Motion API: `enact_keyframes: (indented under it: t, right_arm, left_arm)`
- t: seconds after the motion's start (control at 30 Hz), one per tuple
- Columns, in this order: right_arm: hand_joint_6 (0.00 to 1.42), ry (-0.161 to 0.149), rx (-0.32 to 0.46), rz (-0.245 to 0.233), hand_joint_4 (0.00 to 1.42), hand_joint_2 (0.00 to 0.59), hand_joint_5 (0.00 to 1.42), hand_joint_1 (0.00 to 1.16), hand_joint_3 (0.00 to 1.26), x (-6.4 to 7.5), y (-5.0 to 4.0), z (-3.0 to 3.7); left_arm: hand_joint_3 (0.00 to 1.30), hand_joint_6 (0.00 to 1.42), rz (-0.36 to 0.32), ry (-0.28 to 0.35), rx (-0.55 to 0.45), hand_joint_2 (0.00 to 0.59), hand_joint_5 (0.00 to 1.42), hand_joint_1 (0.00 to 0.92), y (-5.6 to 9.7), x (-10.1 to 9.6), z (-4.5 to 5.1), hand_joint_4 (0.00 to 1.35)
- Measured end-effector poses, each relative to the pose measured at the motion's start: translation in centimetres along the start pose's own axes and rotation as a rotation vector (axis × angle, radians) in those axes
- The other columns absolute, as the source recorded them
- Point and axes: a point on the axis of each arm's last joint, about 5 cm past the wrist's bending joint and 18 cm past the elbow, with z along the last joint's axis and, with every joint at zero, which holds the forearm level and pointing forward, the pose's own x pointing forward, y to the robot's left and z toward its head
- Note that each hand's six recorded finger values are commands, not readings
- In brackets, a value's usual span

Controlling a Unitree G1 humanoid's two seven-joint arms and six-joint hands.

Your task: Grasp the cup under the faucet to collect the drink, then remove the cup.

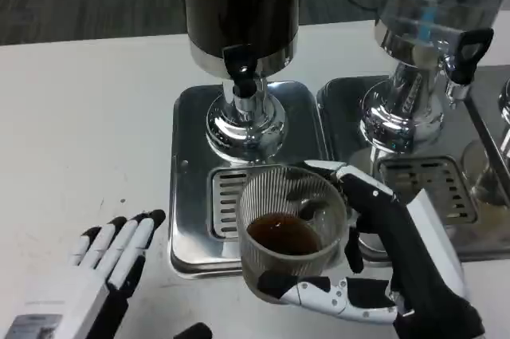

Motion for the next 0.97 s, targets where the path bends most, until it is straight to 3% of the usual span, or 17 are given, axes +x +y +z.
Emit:
enact_keyframes:
  t: [0.1, 0.4, 0.97]
  right_arm:
    - [1.34, -0.008, -0.006, -0.002, 0.63, 0.126, 0.89, 0.99, 0.52, 0.0, -0.25, 0.13]
    - [1.34, -0.008, 0.0, 0.008, 0.64, 0.131, 0.89, 0.98, 0.52, 0.1, -0.58, 0.15]
    - [1.34, -0.002, 0.021, 0.031, 0.64, 0.132, 0.89, 0.97, 0.53, -0.2, -0.05, 0.29]
  left_arm:
    - [0.0, 0.0, -0.002, 0.006, 0.002, 0.142, 0.0, 0.0, 0.1, -0.3, 0.27, 0.0]
    - [0.0, 0.0, 0.005, 0.027, 0.129, 0.152, 0.0, 0.0, 0.5, -0.8, 1.5, 0.0]
    - [0.0, 0.0, 0.007, 0.071, 0.127, 0.154, 0.0, 0.0, 0.5, -1.5, 1.45, 0.0]
